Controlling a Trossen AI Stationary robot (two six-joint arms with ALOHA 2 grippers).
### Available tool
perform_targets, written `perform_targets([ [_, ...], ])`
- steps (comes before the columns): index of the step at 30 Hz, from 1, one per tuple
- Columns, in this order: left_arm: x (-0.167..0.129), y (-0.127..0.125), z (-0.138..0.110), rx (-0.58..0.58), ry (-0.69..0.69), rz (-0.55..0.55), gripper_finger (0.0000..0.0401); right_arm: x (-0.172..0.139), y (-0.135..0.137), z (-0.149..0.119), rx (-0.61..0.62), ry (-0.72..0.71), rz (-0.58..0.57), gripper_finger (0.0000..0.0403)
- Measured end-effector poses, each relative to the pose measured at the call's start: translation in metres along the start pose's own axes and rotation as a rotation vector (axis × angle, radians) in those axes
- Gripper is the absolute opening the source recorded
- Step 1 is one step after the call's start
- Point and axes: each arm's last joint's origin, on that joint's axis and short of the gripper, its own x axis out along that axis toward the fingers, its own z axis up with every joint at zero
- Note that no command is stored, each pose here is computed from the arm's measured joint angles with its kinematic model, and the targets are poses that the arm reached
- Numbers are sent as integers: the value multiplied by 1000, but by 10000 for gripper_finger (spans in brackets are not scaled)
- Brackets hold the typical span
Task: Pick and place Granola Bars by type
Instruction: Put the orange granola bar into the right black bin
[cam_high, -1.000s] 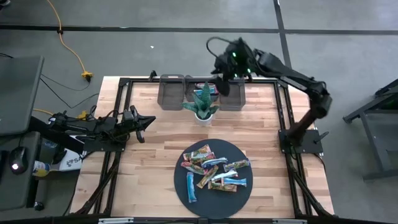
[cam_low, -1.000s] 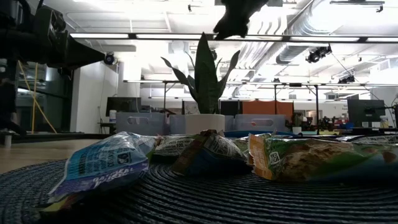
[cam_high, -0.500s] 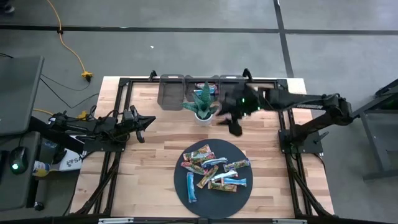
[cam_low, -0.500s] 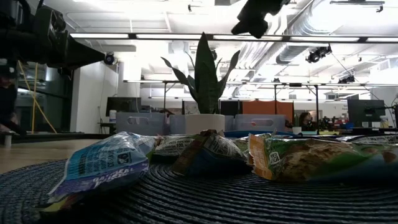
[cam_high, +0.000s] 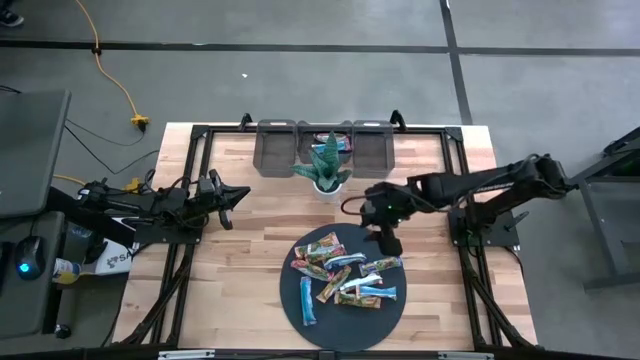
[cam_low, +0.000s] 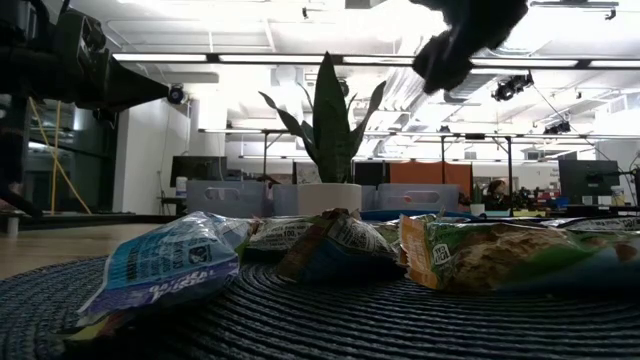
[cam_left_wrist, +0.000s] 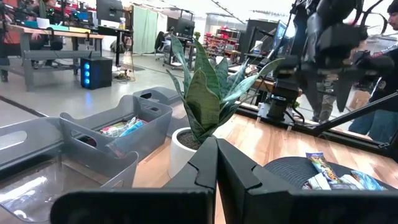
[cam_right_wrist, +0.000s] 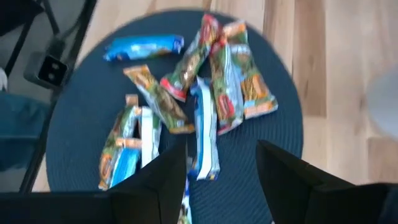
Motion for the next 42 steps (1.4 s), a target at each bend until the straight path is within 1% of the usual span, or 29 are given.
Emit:
perform_targets([
  [7, 0, 0, 0, 0, 0, 0, 1, 17, 3, -21, 5, 46, 11, 172],
  [12, 0, 0, 0, 0, 0, 0, 1, 25, 3, -25, -13, 16, 20, 176],
  [21, 0, 0, 0, 0, 0, 0, 1, 52, -1, -18, -55, -28, 31, 184],
  [30, 0, 0, 0, 0, 0, -1, 1, 86, -15, -19, -35, -24, 38, 211],
  [34, 0, 0, 0, 0, 0, 0, 1, 96, -22, -20, -26, -16, 23, 213],
  [37, 0, 0, 0, 0, 0, 0, 1, 102, -29, -15, -37, -16, 4, 214],
  [42, 0, 0, 0, -1, 0, -1, 1, 110, -40, 4, -51, -40, -17, 214],
])
